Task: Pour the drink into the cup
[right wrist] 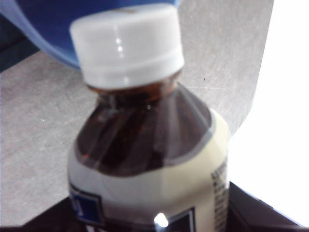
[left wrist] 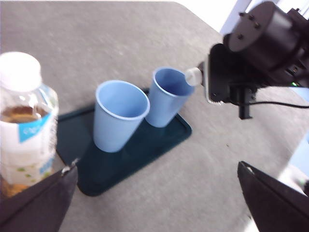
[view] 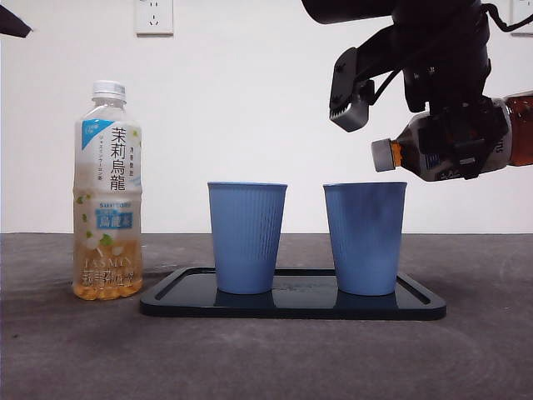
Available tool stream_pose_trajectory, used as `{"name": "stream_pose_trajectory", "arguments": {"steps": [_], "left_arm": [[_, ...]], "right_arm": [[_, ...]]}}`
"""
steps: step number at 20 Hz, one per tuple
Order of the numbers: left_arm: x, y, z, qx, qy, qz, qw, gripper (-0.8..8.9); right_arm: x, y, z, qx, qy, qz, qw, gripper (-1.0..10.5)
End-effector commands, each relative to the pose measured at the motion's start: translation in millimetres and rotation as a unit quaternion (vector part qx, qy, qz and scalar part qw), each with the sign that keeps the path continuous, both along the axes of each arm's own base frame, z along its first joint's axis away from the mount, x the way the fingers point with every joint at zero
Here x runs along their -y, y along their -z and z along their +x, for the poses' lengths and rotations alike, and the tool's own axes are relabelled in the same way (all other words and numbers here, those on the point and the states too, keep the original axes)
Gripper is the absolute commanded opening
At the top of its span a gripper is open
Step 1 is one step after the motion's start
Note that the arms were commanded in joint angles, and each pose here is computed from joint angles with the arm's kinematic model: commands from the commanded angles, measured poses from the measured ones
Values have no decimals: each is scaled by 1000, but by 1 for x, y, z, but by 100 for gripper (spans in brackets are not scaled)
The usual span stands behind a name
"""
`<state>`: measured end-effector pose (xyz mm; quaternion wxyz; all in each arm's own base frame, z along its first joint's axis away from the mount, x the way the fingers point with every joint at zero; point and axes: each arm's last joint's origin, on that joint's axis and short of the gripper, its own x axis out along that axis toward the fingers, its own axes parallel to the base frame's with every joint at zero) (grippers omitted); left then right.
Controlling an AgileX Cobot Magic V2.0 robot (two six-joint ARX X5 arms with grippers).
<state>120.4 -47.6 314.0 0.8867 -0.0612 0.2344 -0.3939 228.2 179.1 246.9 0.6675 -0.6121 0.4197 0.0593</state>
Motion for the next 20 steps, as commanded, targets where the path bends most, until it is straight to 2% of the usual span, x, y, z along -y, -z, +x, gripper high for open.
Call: {"name": "stream_pose_trajectory", "arguments": {"steps": [1, 4, 6, 9, 11, 13, 15, 20], "left_arm": [[2, -5, 0, 9, 9, 1, 1000, 530], [3, -5, -1, 10, 15, 1, 1000, 530], [3, -5, -1, 11, 15, 2, 1000, 530], [3, -5, -1, 11, 15, 2, 1000, 530], [3, -5, -3, 7, 12, -3, 1000, 529], [1, -7, -9, 3, 8, -11, 1000, 529], [-1, -9, -17, 6, 4, -19, 1000, 529], [-5, -11, -32, 14, 3, -26, 1000, 529]], "right_arm": [[-5, -9, 2, 21, -6, -14, 1000, 180], [-5, -9, 3, 28, -3, -19, 999, 180], [-5, -9, 3, 39, 8, -4, 999, 180], [-6, -10, 3, 62, 44, 48, 996, 180], [-5, -14, 3, 61, 57, 104, 991, 169], [-1, -22, 5, 75, 72, 165, 981, 165], [8, -32, 9, 91, 94, 226, 965, 165], [43, -65, 7, 126, 127, 334, 926, 164]]}}
